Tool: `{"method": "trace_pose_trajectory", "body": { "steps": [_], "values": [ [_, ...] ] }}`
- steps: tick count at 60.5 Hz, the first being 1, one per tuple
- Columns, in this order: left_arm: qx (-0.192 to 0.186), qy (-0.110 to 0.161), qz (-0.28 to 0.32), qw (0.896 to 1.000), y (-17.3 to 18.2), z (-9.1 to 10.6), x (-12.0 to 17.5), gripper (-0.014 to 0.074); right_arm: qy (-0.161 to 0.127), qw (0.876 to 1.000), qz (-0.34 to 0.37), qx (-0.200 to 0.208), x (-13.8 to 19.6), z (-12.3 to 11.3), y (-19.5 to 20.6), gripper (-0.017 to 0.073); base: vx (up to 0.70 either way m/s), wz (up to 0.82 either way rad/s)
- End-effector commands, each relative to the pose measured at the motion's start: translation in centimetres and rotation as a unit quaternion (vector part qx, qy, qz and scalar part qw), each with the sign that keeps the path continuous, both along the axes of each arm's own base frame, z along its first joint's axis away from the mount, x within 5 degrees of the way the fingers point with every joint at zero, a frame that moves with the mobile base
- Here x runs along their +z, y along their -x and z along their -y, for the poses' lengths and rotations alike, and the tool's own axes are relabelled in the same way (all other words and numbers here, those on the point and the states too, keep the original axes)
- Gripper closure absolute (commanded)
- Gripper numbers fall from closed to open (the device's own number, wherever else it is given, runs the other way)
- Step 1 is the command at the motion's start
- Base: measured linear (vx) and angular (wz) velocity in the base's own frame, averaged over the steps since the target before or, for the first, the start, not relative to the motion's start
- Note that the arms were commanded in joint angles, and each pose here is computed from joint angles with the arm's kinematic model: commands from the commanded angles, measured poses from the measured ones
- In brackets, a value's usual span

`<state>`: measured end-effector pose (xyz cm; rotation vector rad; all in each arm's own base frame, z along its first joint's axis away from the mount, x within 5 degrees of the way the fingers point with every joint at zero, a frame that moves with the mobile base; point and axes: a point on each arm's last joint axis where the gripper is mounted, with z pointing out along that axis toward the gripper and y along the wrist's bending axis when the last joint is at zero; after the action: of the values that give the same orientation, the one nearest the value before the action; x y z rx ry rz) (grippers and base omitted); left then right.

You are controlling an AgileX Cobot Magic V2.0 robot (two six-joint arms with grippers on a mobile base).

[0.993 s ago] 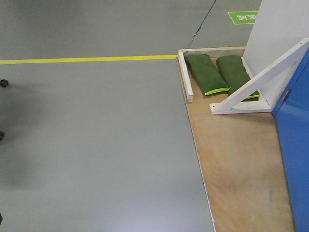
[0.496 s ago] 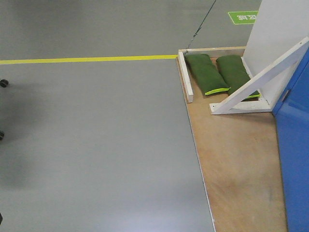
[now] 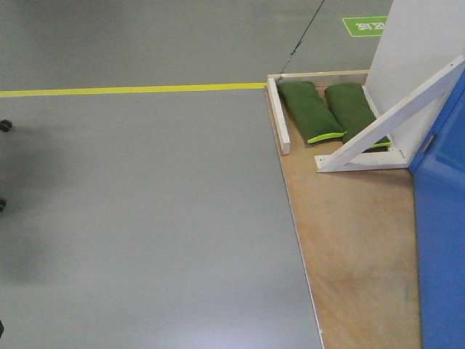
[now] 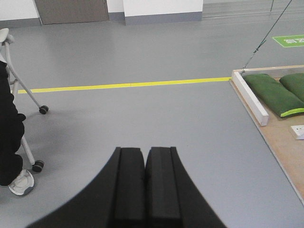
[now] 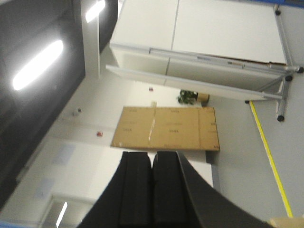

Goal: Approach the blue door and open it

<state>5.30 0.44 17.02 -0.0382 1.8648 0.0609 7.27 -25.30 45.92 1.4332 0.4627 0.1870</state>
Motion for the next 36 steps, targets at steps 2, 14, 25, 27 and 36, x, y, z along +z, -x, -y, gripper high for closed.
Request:
{"method": "trace_pose_trajectory", "body": {
  "steps": [2, 14, 25, 27, 36],
  "values": [
    [-0.003, -0.001, 0.067, 0.998, 0.0, 0.1, 2.0, 0.0523, 0.006, 0.983, 0.002, 0.183, 1.9, -3.9, -3.3, 0.0564, 0.00, 0.00],
    [-0.003, -0.001, 0.067, 0.998, 0.0, 0.1, 2.0, 0.0523, 0.002, 0.953, -0.003, 0.303, 1.8, -6.9, -7.6, 0.0564, -0.01, -0.04],
    [-0.003, -0.001, 0.067, 0.998, 0.0, 0.1, 2.0, 0.0523, -0.002, 0.915, -0.003, 0.404, 1.6, -10.2, -11.3, 0.0564, -0.04, -0.15],
    [-0.003, -0.001, 0.067, 0.998, 0.0, 0.1, 2.0, 0.0523, -0.006, 0.905, -0.002, 0.425, 1.5, -10.9, -12.2, 0.0564, -0.06, -0.23],
    [-0.003, -0.001, 0.067, 0.998, 0.0, 0.1, 2.0, 0.0523, -0.041, 0.858, -0.016, 0.512, -0.4, -13.4, -16.6, 0.0564, -0.07, -0.35]
  ]
}}
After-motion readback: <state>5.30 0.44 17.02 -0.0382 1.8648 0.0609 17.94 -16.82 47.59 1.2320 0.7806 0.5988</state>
